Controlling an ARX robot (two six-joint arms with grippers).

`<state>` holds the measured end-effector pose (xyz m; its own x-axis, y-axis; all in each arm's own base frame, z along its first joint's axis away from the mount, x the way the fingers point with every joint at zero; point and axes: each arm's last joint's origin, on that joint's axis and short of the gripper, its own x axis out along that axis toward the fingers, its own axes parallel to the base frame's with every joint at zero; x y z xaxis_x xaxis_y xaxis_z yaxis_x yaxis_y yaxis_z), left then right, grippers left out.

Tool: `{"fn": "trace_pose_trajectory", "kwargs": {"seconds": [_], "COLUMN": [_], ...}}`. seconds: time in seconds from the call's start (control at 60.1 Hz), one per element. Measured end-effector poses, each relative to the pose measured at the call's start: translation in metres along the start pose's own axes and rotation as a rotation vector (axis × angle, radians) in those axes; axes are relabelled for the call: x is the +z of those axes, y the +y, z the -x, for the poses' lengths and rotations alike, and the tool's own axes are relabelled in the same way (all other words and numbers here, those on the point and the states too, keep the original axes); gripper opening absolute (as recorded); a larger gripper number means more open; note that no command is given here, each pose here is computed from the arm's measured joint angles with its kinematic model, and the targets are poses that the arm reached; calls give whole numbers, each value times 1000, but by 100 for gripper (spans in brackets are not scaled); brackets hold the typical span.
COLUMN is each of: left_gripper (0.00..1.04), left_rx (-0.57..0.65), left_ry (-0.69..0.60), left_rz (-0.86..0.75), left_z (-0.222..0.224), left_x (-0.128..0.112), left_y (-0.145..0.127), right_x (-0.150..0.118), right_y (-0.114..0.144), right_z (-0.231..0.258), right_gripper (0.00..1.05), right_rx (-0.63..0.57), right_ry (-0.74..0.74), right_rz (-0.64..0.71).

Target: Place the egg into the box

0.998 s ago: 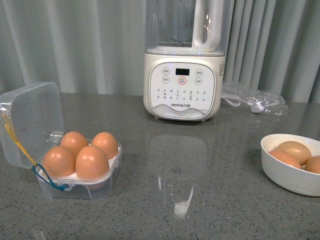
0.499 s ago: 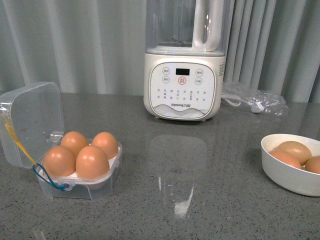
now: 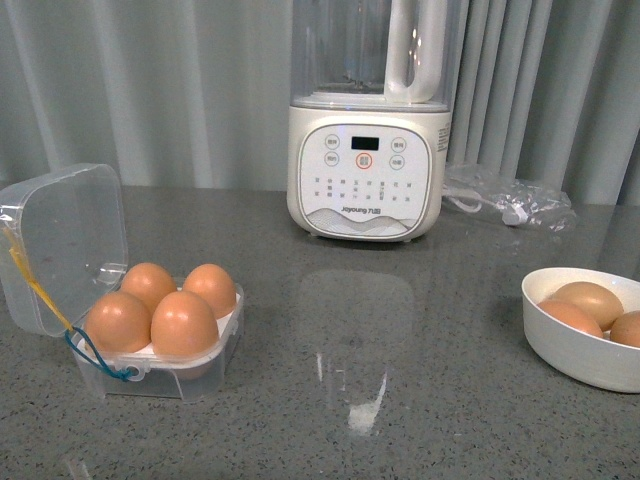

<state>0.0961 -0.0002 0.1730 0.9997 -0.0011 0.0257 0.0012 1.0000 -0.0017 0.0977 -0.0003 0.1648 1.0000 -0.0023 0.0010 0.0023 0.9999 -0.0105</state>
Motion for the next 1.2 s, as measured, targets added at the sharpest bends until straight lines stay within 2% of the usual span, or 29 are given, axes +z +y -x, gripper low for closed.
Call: {"fn": "trace_pose_trajectory", "kwargs": {"seconds": [0.299,0.682,0.798,0.981,0.998,1.081,1.148,1.198], "left_gripper": [98,98,98,98,98,98,98,98], "left_rx": [0,0,0,7,23,282,406,459], "left_ry": [0,0,0,3,40,269,333,323], "left_rz": [0,0,0,0,14,34,7,2], "left_z": [0,0,0,0,-1,-2,-4,-6], "left_x": [0,0,0,0,-2,-6,-9,-8], "left_y": [0,0,0,0,-1,-1,0,0], "right_x": [0,0,0,0,0,0,0,0], "right_y": [0,0,0,0,0,0,0,0], "right_z": [0,0,0,0,0,0,0,0], "right_gripper": [5,73,99,98,98,98,98,98], "right_rx": [0,0,0,0,0,0,0,2], "right_ry": [0,0,0,0,0,0,0,0], "right_rz": [0,0,0,-2,-2,-2,-2,-2]}}
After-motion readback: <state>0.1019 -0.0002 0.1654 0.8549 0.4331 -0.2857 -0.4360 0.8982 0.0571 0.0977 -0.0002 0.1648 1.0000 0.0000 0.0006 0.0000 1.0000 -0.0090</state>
